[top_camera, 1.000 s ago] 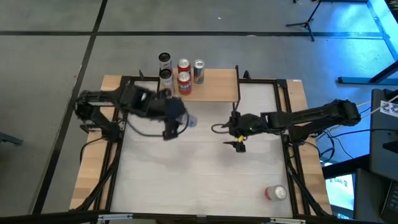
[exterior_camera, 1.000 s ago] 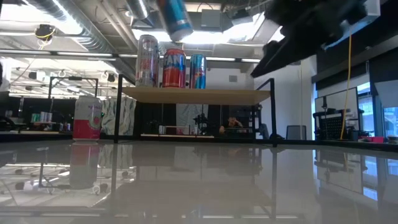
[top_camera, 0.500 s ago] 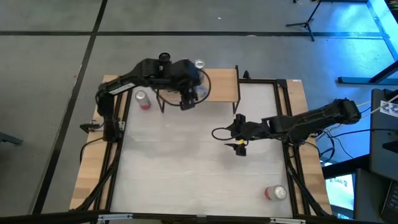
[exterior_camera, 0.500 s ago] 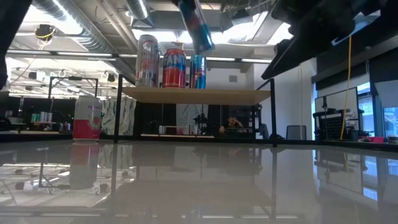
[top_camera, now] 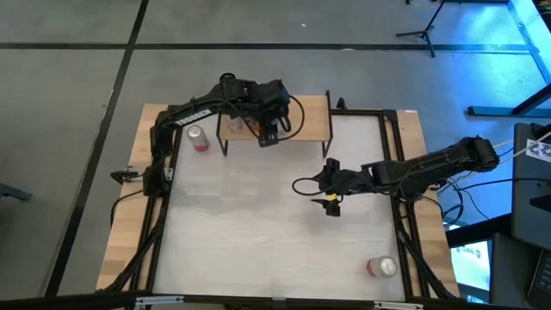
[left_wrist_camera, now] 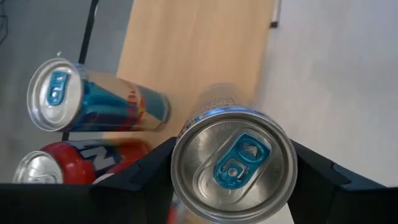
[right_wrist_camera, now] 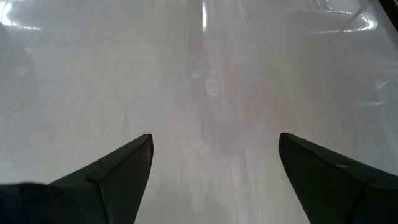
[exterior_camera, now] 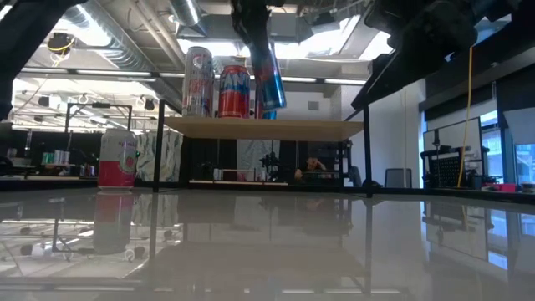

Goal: Place canned beverage on shelf
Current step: Put the blue soda can on the shelf

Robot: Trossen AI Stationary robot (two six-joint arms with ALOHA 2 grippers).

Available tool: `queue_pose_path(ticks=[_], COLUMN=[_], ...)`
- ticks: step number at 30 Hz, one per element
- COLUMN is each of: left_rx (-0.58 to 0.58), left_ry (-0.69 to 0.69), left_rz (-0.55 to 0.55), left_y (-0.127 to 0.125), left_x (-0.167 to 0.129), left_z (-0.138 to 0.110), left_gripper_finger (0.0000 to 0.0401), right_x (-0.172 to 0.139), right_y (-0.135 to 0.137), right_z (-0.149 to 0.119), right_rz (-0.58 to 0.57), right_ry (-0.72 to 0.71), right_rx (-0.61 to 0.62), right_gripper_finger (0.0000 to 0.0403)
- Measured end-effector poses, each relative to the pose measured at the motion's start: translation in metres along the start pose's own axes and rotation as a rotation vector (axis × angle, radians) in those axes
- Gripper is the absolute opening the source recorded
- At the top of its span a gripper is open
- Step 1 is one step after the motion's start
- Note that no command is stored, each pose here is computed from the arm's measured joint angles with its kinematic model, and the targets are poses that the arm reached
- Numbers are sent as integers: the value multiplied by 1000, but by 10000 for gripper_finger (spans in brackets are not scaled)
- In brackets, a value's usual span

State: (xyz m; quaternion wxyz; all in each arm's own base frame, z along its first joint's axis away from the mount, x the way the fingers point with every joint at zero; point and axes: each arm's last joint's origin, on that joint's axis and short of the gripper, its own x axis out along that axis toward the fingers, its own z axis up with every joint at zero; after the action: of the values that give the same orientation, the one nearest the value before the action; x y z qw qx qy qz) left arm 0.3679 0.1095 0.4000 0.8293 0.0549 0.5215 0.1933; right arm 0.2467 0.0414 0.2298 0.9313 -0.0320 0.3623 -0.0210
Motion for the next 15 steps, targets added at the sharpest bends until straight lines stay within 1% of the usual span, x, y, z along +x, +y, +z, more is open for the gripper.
queue_pose_path(ticks=[3, 7, 15], left_rx=[-1, -17, -32], left_ry=[10, 5, 48], left_rz=[7, -46, -42], left_y=[4, 7, 17], left_x=[4, 5, 12], left_z=[0, -1, -6], left_gripper_finger=[225, 227, 229], right_x=[0, 0, 0], right_y=[0, 0, 0], right_z=[0, 0, 0], right_rz=[0, 0, 0], right_ry=[0, -1, -1], right_rx=[0, 0, 0], right_gripper_finger=[342, 342, 342])
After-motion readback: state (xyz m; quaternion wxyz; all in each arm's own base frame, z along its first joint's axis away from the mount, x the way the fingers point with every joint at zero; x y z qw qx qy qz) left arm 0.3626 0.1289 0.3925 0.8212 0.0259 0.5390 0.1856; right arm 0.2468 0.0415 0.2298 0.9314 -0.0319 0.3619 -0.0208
